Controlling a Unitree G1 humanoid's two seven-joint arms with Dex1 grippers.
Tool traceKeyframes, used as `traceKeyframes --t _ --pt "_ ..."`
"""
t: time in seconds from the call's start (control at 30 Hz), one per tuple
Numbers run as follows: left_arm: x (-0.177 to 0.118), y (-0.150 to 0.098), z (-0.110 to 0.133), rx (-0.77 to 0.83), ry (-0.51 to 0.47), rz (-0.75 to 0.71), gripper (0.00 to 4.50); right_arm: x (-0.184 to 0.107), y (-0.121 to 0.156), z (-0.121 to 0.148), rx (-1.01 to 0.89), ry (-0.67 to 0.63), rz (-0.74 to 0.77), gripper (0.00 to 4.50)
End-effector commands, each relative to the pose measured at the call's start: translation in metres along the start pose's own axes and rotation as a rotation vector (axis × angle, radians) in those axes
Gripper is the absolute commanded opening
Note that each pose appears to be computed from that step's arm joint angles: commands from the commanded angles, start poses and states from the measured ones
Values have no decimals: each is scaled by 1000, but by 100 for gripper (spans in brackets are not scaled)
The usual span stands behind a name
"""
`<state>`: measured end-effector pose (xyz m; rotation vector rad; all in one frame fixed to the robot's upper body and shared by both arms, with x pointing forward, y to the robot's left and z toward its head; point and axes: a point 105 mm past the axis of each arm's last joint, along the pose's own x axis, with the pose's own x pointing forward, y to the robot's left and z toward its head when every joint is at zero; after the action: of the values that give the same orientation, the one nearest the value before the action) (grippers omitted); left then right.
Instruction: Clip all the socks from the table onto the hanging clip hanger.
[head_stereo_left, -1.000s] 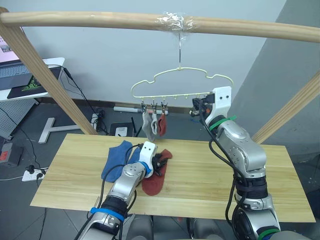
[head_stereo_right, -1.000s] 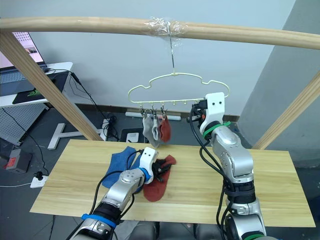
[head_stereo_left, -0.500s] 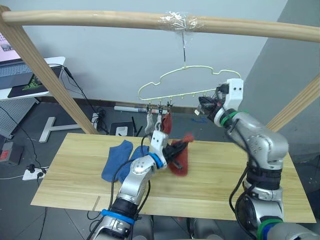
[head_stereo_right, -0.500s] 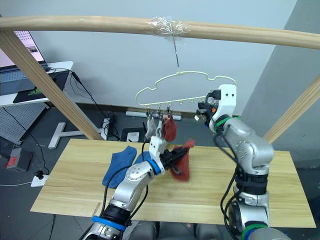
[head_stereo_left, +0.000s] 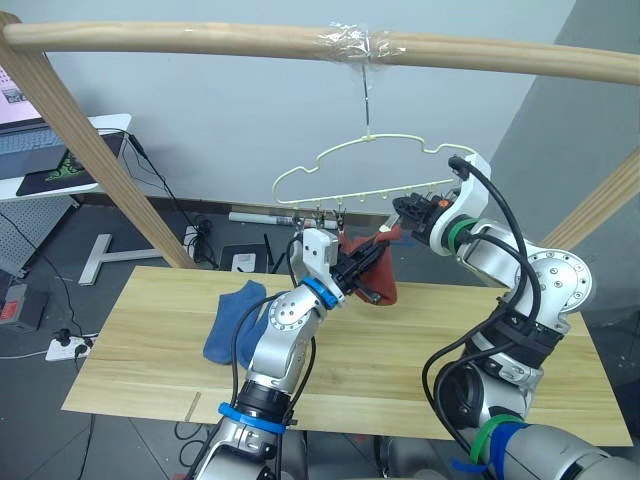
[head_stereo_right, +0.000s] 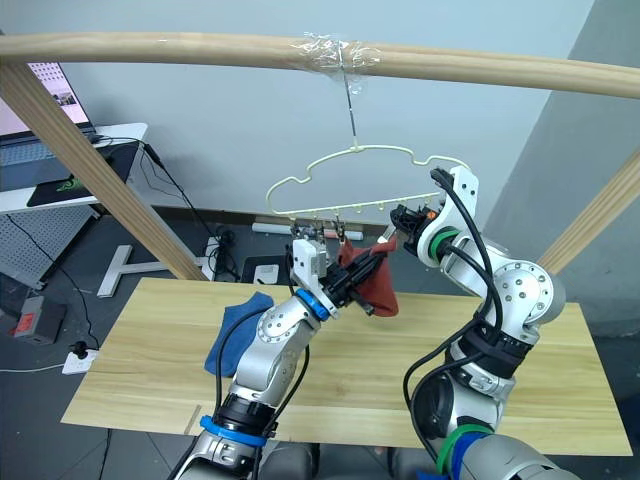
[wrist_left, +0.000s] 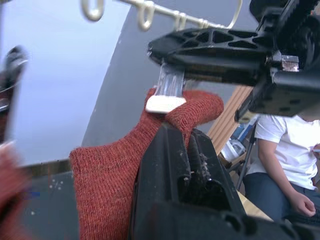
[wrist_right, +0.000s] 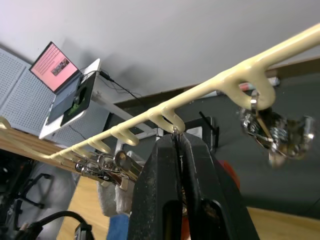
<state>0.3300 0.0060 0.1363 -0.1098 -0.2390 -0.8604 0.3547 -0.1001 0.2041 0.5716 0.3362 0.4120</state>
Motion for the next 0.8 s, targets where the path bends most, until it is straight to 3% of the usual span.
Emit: traceKeyframes --t 0.03,0.13,0.23,0.57,0.6,0.7,0.8 --pt "4 -4 13 51 -56 -21 3 -5 -5 2 31 -8 -37 0" --pt "4 -6 13 51 -59 -26 3 -6 -5 2 36 -7 -37 0" --pt "3 -6 13 52 -59 -29 0 -8 -4 5 40 -18 -20 81" --pt "7 -1 10 51 -31 -17 0 -21 2 22 25 -90 61 445" --pt "7 -1 9 39 -21 -21 0 -25 5 24 3 -105 85 448" --pt "8 -1 3 -7 9 -39 71 -40 14 28 -53 -154 162 450" --pt "9 1 1 -39 25 -42 165 -52 11 23 -128 -175 138 450"
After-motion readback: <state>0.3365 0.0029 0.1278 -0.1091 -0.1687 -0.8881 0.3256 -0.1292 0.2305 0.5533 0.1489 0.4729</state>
